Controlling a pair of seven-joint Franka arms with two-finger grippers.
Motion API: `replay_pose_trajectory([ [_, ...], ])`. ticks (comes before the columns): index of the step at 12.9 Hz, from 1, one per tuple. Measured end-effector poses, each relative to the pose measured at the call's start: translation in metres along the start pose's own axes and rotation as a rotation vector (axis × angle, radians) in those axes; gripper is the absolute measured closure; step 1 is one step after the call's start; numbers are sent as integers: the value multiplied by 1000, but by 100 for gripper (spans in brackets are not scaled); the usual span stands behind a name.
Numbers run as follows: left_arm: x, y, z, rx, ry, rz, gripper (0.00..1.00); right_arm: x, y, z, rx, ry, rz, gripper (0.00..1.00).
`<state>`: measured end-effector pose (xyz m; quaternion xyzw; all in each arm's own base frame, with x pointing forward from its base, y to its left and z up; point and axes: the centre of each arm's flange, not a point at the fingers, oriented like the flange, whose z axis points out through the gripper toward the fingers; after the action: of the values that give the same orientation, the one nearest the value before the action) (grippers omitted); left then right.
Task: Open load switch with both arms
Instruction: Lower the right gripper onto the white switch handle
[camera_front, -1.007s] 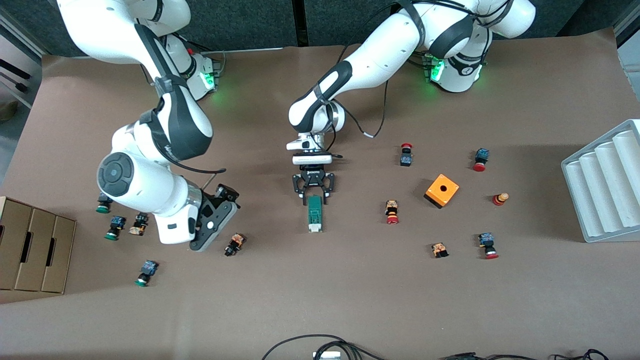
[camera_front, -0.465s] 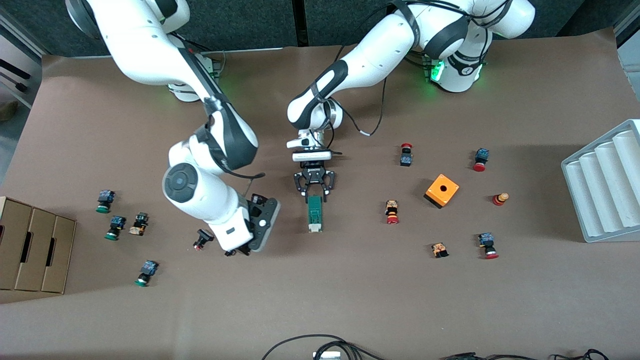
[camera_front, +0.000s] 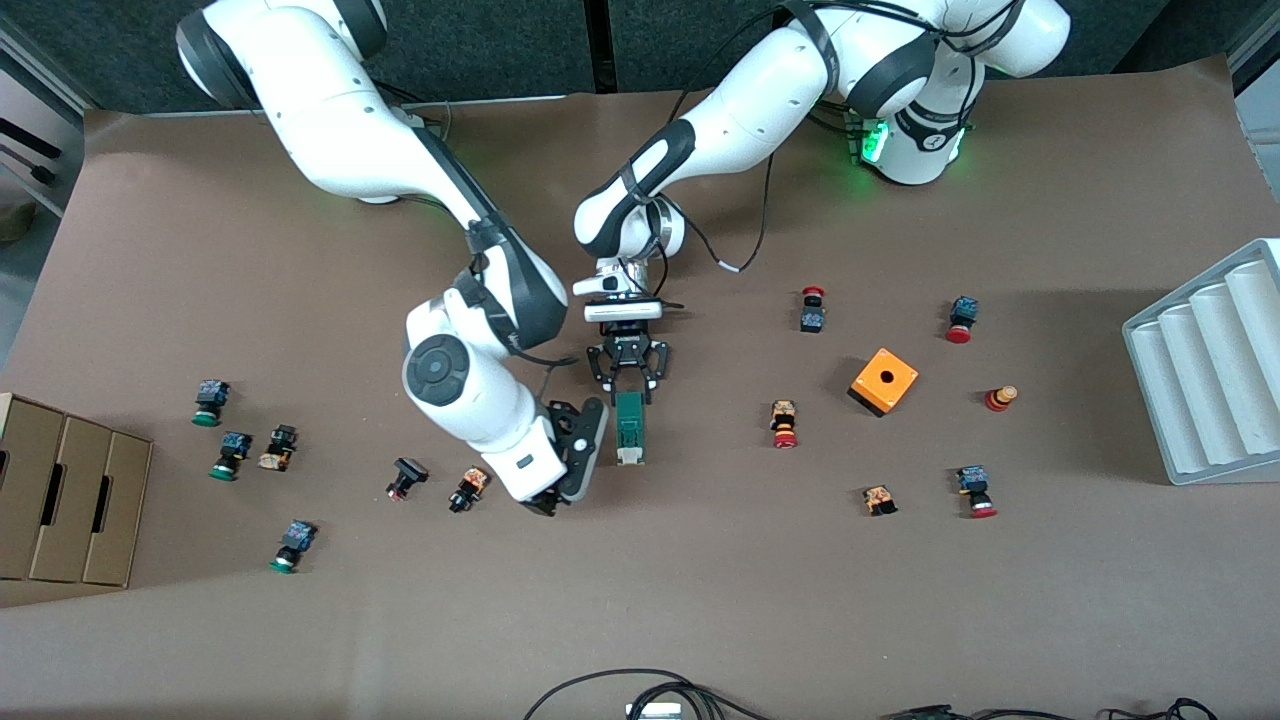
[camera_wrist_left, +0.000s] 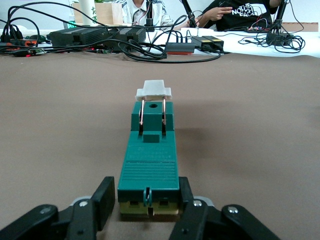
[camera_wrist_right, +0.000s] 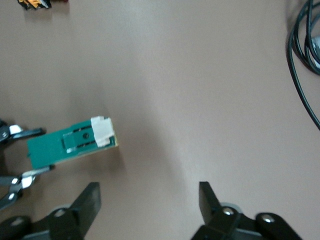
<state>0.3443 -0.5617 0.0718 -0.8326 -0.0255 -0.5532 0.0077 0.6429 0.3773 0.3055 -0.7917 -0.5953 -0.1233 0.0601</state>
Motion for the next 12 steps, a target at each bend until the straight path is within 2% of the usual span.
replay_pose_trajectory([
  [1, 0, 1, -1, -4, 2, 0, 46, 2, -2, 8, -8, 5, -5, 17],
  [3, 0, 1, -1, -6, 3, -1, 49, 2, -4, 17, -12, 5, -7, 20],
  [4, 0, 1, -1, -6, 3, -1, 49, 1, -4, 19, -12, 3, -6, 26],
  [12, 0, 2, -1, -6, 3, 0, 51, 24, -32, 51, -36, 19, -60, 41],
])
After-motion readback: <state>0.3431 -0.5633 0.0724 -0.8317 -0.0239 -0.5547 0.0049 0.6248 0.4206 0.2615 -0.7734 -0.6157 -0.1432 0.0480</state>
